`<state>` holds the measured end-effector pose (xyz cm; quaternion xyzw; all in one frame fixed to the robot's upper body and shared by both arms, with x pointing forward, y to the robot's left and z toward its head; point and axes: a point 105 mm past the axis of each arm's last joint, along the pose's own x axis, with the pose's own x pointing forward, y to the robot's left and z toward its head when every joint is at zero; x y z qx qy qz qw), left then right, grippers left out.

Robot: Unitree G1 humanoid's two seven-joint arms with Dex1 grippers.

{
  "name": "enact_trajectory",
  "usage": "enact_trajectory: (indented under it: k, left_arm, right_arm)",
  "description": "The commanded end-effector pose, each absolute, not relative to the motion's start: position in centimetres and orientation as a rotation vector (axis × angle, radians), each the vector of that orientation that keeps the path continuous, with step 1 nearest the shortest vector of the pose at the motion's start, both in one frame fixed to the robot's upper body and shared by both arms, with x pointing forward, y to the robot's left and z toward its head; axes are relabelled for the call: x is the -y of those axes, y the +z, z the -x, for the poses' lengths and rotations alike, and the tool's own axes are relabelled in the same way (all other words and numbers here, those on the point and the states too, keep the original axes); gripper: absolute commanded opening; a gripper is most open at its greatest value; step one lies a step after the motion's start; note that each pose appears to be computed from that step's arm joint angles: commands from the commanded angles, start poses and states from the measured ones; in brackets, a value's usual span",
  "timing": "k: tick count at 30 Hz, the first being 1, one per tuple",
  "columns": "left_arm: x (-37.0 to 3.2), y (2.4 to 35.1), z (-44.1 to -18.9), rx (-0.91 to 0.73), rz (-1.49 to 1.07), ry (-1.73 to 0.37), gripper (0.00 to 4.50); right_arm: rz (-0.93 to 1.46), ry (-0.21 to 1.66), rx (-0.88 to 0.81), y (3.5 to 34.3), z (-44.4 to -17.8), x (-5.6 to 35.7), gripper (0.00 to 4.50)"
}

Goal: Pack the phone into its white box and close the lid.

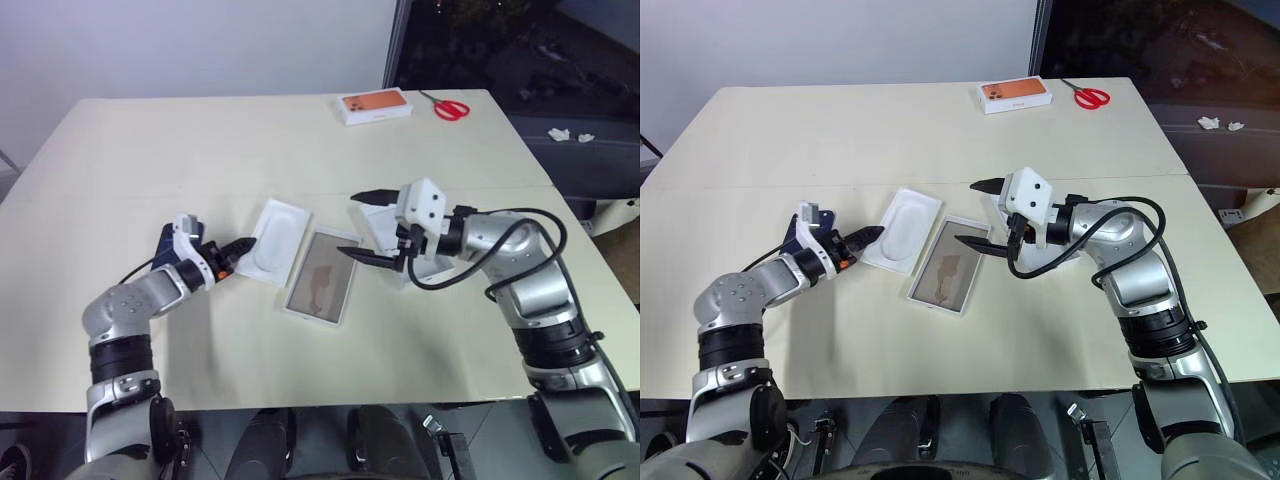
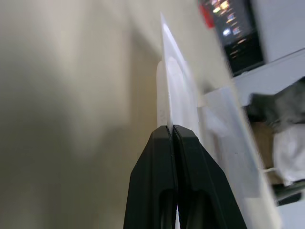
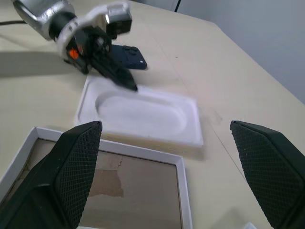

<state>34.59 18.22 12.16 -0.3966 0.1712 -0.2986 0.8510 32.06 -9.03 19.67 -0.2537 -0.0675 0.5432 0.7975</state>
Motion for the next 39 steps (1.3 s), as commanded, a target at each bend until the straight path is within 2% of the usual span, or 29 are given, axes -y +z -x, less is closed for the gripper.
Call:
enact_trajectory:
  k: [1, 4, 11, 16, 25, 30, 33, 39]
  left_arm:
    - [-18.8, 15.3, -32.9, -0.284, 0.836, -0.703, 0.01]
    - [-18.2, 16.1, -31.3, -0.292, 0.833, -0.761, 0.01]
    - [-14.2, 14.9, -29.7, -0.372, 0.807, -0.81, 0.01]
    - [-13.7, 14.7, -30.3, -0.356, 0.841, -0.773, 0.01]
    - [-11.0, 11.3, -30.1, -0.493, 0.771, -0.749, 0.01]
    - [-10.6, 10.9, -30.9, -0.476, 0.77, -0.724, 0.01]
    - [-10.5, 10.9, -30.9, -0.47, 0.752, -0.728, 0.86]
    - [-10.7, 11.8, -30.9, -0.446, 0.766, -0.754, 3.76]
  right_arm:
    - [0.554, 1.212, 0.133, 19.6, -30.9, 9.5, 4.5]
    - [0.412, 1.266, 0.041, 18.9, -30.0, 10.8, 4.5]
    - [0.415, 1.261, -0.034, 17.5, -29.8, 13.0, 4.5]
    - [0.428, 1.244, -0.028, 17.3, -30.0, 12.9, 4.5]
    - [0.431, 1.224, -0.009, 17.3, -30.4, 12.7, 4.5]
    - [0.438, 1.218, -0.013, 17.1, -30.4, 12.8, 4.5]
    - [0.44, 1.216, -0.012, 17.1, -30.4, 12.8, 4.5]
    - [0.441, 1.214, -0.014, 16.8, -30.6, 12.7, 4.5]
